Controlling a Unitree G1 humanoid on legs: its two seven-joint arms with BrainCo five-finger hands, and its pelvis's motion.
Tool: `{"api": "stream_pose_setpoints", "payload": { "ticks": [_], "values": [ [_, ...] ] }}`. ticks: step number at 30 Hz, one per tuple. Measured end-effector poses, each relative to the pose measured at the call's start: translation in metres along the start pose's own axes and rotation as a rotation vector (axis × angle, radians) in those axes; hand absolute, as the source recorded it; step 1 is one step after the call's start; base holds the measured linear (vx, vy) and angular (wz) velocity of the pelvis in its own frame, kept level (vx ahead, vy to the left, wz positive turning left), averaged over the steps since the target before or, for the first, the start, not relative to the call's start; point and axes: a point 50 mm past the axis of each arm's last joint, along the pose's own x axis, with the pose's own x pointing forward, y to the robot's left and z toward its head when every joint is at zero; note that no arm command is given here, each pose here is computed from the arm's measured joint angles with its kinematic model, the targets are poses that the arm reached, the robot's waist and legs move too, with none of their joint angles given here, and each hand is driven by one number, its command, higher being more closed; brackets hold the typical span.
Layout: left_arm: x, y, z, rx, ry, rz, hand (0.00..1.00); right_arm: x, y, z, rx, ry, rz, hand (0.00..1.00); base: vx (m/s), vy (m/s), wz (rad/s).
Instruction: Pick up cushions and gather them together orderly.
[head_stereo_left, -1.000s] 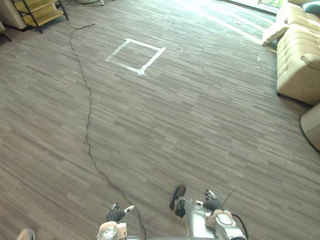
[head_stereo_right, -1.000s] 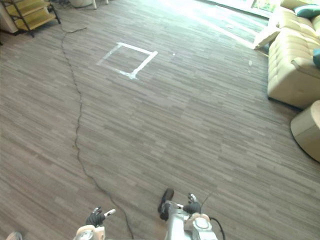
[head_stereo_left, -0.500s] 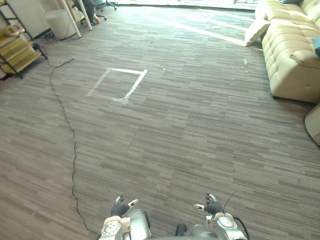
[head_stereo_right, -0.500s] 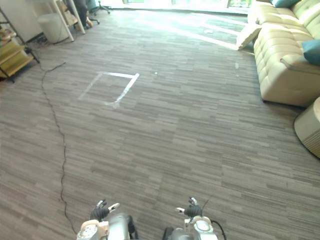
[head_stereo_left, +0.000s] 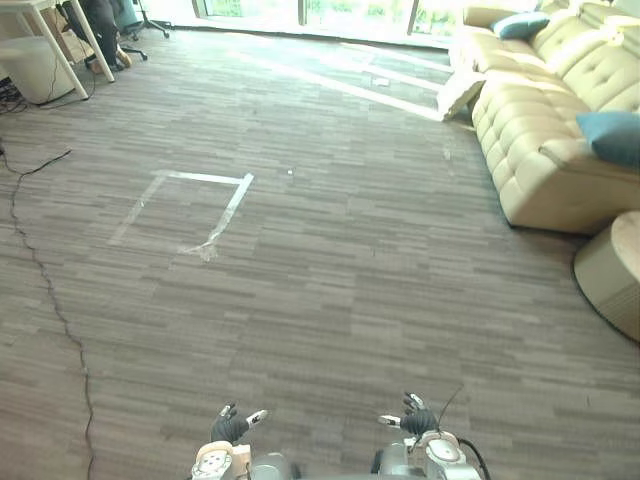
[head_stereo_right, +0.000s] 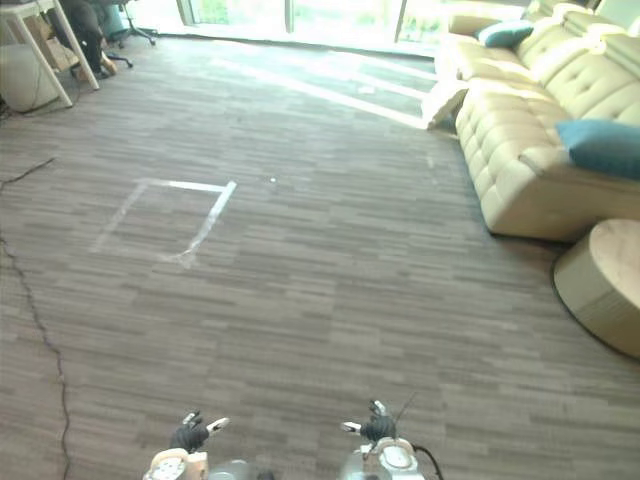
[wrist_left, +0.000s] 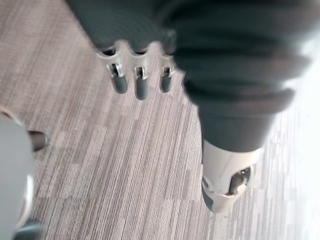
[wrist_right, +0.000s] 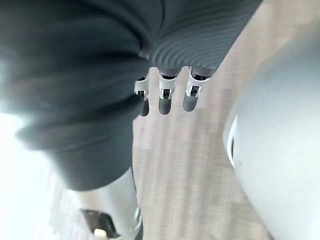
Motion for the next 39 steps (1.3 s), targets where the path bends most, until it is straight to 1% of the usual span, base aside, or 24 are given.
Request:
{"api": "stream_pose_setpoints", "payload": {
  "ticks": [3, 5, 7, 10, 11, 13, 16, 21, 22, 28, 31, 36, 39],
  "values": [
    [-0.002, -0.002, -0.005, 0.004, 0.013, -0.003, 0.0, 0.002, -0.003, 0.004, -0.007, -0.01, -0.005, 0.0, 0.71, -0.079, -0.05],
    [-0.003, 0.001, -0.011, 0.025, 0.031, 0.001, 0.0, -0.001, -0.01, -0.004, -0.011, 0.013, -0.017, 0.0, 0.76, -0.142, 0.01],
    [-0.004, -0.006, -0.011, 0.034, 0.03, -0.017, 0.0, -0.001, -0.016, -0.003, -0.002, 0.012, -0.034, 0.0, 0.73, -0.252, -0.16],
    [-0.004, -0.017, -0.009, -0.001, 0.024, -0.031, 0.0, -0.002, -0.024, -0.001, 0.004, 0.006, -0.058, 0.0, 0.63, -0.208, -0.21],
    [-0.004, -0.016, -0.008, -0.003, 0.019, -0.031, 0.0, -0.002, -0.023, -0.002, 0.005, 0.01, -0.057, 0.0, 0.65, -0.132, -0.26],
    [-0.001, -0.005, 0.002, -0.004, -0.021, 0.002, 0.0, -0.003, -0.009, -0.008, 0.024, 0.032, -0.028, 0.0, 0.72, -0.133, -0.28],
    [0.0, -0.004, 0.011, -0.017, -0.061, 0.005, 0.0, -0.003, -0.005, -0.009, 0.03, 0.04, -0.022, 0.0, 0.56, -0.07, -0.55],
    [0.0, -0.01, 0.013, -0.043, -0.07, 0.005, 0.0, -0.005, -0.007, -0.017, 0.026, 0.072, -0.037, 0.0, 0.58, 0.156, -0.51],
    [0.0, -0.007, 0.015, -0.042, -0.078, 0.014, 0.0, -0.006, -0.005, -0.019, 0.031, 0.079, -0.034, 0.0, 0.6, 0.289, -0.46],
    [0.003, 0.006, 0.01, -0.003, -0.034, 0.04, 0.0, -0.01, -0.006, -0.03, 0.043, 0.104, -0.038, 0.0, 0.68, 0.267, -0.1],
    [0.0, 0.003, -0.001, 0.04, 0.005, 0.018, 0.0, -0.009, -0.011, -0.026, 0.033, 0.081, -0.046, 0.0, 0.62, 0.132, 0.18],
    [-0.001, -0.002, -0.006, 0.047, 0.025, 0.004, 0.0, -0.005, -0.017, -0.014, 0.021, 0.04, -0.058, 0.0, 0.52, -0.028, 0.23],
    [-0.002, 0.003, -0.011, 0.056, 0.036, 0.011, 0.0, -0.006, -0.019, -0.014, 0.026, 0.037, -0.064, 0.0, 0.59, -0.174, 0.34]
  ]
}}
